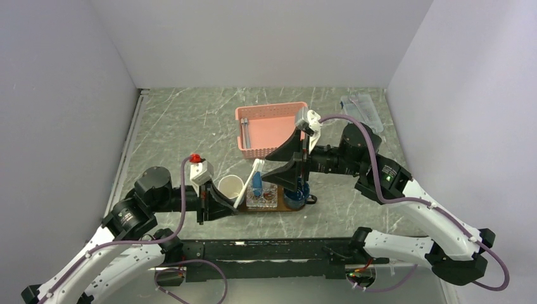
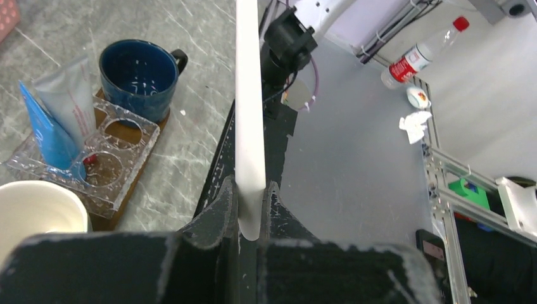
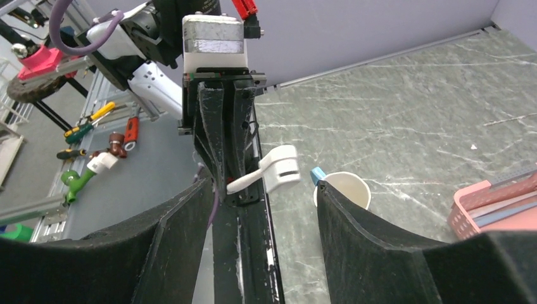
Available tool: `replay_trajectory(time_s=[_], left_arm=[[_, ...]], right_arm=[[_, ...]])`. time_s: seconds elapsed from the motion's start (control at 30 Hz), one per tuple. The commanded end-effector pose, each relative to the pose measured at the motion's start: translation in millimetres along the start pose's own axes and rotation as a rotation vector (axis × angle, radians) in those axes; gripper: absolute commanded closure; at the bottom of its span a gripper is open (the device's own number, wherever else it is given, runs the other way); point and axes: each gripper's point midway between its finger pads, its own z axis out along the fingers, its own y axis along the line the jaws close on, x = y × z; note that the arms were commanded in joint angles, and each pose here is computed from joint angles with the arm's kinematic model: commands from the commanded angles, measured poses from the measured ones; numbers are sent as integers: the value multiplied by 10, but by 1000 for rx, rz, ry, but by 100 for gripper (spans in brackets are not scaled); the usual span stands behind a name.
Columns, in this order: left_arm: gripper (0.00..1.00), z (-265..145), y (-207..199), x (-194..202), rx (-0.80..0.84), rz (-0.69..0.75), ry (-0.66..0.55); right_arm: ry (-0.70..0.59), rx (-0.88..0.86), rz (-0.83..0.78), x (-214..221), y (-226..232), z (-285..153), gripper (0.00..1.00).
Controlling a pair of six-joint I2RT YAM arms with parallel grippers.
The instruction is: Prepare toiletry sets of a toothbrush and toothpaste on the tray
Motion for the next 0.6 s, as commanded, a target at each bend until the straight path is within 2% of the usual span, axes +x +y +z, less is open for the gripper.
replay_trajectory(time_s=[0.0, 0.17, 0.4, 0.57], left_arm=[[100, -139, -255, -10, 96, 90, 22], [100, -178, -319, 74, 137, 109, 48], [100, -184, -334, 160, 164, 116, 80], [100, -199, -342, 163, 165, 129, 74]], right_arm=[[31, -59, -54, -84, 102, -40, 37], [54, -100, -52, -103, 154, -15, 37], [91, -245, -20, -50, 366, 14, 37], [126, -233, 8, 29, 314, 66, 38]])
